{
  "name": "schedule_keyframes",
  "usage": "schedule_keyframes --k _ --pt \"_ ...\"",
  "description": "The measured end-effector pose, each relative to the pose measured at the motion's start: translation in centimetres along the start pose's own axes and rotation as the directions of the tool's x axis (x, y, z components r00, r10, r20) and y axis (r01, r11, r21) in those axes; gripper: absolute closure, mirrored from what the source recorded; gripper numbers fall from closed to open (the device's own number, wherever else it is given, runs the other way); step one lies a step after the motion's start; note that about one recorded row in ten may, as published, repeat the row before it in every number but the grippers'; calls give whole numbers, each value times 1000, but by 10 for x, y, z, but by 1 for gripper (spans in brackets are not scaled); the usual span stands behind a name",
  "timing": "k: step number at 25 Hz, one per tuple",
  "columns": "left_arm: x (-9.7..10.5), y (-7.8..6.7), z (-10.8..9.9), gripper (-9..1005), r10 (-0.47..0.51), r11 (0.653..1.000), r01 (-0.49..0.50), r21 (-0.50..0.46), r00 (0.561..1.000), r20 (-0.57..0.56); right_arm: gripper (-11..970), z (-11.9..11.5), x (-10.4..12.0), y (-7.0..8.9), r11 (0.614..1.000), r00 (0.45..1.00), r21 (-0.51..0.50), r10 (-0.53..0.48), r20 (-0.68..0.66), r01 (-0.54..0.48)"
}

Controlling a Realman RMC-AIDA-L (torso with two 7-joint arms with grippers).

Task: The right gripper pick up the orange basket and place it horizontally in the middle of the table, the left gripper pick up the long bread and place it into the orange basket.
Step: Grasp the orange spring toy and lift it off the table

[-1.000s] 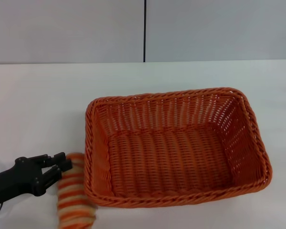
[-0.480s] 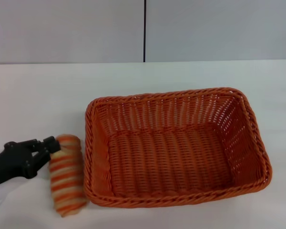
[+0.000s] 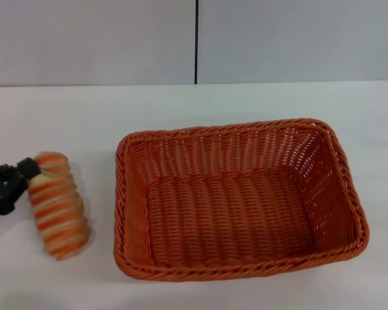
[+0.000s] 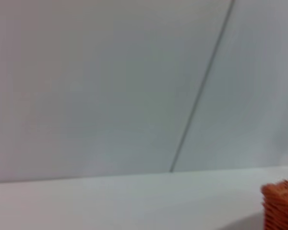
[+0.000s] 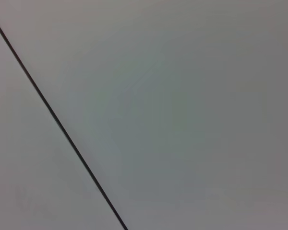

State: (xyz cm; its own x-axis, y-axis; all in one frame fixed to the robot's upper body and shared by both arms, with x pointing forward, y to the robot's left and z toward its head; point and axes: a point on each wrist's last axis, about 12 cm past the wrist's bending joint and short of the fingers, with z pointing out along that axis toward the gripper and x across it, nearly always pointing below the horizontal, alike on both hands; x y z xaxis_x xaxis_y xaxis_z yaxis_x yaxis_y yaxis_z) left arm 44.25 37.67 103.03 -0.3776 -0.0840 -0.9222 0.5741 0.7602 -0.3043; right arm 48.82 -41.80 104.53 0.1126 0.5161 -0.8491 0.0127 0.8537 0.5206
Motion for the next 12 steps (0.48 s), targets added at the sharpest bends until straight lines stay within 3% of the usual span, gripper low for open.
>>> schedule_keyframes --k 6,12 --pt "-4 4 -6 927 1 999 1 -43 998 58 241 1 1 1 1000 1000 -2 4 -1 -4" --pt "-17 3 -12 929 -9 996 29 -81 971 239 241 1 1 1 1000 1000 -2 6 -1 -6"
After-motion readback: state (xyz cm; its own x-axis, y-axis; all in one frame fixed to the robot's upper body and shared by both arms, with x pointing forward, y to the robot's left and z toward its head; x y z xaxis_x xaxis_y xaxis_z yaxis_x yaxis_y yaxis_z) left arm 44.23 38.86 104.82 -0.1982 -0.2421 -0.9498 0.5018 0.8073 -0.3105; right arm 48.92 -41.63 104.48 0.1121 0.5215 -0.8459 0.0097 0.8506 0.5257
